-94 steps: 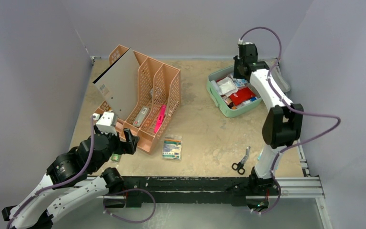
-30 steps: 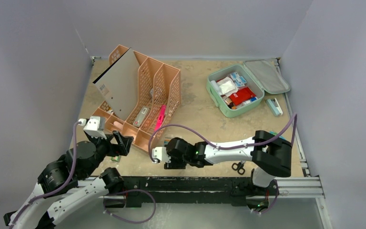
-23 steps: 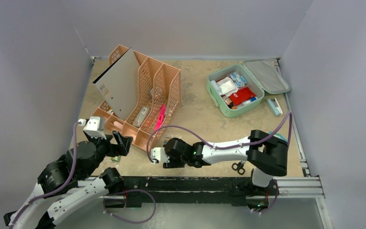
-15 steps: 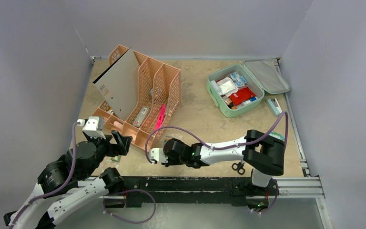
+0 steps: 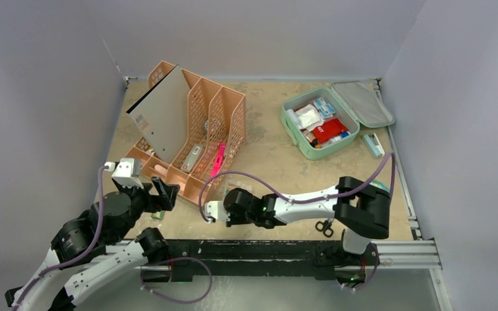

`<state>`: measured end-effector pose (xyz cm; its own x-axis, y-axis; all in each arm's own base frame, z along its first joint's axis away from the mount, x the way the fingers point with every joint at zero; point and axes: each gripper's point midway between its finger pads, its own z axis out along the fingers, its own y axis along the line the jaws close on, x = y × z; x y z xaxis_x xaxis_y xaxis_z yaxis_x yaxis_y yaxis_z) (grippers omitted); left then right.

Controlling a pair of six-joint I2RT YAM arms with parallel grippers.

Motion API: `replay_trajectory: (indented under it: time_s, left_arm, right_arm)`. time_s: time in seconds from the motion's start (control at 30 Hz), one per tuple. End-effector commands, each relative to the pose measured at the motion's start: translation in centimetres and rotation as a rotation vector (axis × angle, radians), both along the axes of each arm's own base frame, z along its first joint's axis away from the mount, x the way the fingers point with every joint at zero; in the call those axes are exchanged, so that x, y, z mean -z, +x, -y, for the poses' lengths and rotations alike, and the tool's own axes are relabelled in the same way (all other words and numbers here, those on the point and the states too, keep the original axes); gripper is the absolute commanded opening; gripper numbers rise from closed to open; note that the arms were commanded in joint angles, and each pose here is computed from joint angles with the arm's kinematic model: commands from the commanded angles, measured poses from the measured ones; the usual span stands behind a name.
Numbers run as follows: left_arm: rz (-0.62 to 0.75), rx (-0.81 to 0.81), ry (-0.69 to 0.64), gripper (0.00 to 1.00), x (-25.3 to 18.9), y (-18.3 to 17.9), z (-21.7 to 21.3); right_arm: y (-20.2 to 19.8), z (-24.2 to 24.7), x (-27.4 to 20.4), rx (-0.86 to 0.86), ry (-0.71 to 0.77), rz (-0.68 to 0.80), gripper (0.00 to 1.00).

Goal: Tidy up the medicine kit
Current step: Pick up the medical item at the center of the board, then place the medical item at the medicine box.

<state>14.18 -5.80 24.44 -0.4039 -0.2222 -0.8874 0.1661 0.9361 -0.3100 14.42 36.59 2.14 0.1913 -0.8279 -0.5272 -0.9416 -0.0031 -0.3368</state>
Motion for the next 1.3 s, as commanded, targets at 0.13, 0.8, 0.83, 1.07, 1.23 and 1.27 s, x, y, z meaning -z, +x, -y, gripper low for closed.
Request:
replay_trajectory:
  time_s: [0.13, 0.8, 0.83, 1.07, 1.23, 1.27]
  left_arm:
    - [0.004, -0.012, -0.022, 0.88, -0.6, 0.1, 0.0]
    - [0.004, -0.013, -0.023, 0.88, -0.6, 0.0, -0.1]
    - [0.005, -0.013, -0.025, 0.88, -0.6, 0.0, -0.1]
    - [0.004, -0.011, -0.025, 0.88, -0.6, 0.0, -0.1]
    - [0.005, -0.014, -0.025, 0.88, -0.6, 0.0, -0.1]
    - [0.005, -0.013, -0.025, 0.88, -0.6, 0.0, -0.1]
  right_arm:
    - [-0.1, 3.2, -3.8, 0.017, -0.01, 0.044, 0.0]
    - [7.1, 9.3, -14.3, 0.203, 0.02, 0.172, 0.0]
    - [7.8, 9.7, -14.8, 0.223, 0.027, 0.184, 0.0]
    - [12.9, 12.6, -17.4, 0.384, 0.031, 0.252, 0.0]
    - [17.4, 15.8, -17.6, 0.545, -0.018, 0.292, 0.0]
    - [18.2, 16.5, -17.5, 0.572, -0.019, 0.29, 0.0]
